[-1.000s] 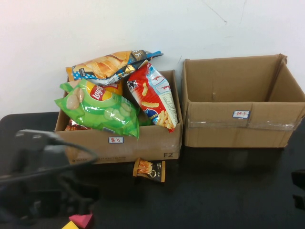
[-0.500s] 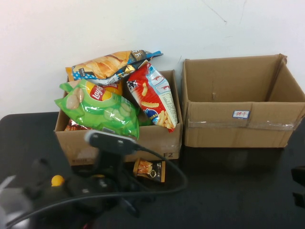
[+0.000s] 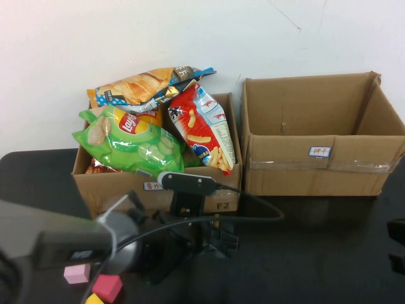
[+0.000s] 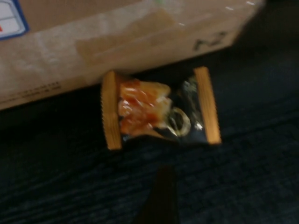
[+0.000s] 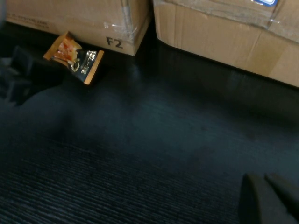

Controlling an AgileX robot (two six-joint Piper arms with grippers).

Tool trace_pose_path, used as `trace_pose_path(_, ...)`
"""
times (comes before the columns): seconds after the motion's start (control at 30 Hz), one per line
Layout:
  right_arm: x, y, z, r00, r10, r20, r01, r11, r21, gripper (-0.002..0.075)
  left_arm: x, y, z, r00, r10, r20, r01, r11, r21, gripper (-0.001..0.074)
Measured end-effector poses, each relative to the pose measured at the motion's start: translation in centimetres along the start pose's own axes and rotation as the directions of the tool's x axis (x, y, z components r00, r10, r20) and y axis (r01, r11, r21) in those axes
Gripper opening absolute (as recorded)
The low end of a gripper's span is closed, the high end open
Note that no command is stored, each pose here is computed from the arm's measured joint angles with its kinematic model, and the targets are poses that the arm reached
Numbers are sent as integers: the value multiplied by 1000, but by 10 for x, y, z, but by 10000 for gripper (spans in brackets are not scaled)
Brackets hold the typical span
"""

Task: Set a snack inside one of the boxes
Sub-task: Pick up the biscuit

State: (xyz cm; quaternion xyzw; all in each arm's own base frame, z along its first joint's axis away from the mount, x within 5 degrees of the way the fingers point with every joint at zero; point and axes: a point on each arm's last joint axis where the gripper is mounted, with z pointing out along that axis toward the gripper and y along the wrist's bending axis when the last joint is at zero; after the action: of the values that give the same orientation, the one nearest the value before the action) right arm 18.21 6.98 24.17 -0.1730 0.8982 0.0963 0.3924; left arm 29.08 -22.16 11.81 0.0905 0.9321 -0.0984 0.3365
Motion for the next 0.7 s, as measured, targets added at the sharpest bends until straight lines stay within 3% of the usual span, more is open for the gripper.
trace_pose_path(0.57, 1, 0, 0, 1000, 0, -10, 0, 1000, -2, -1, -5, -8, 49, 999, -39, 8, 40, 997, -60, 632)
trace_pose_path(0.7, 1, 0, 0, 1000, 0, -12, 0, 1000, -3, -1, -6, -2, 56, 998, -57, 2, 57, 996, -72, 632)
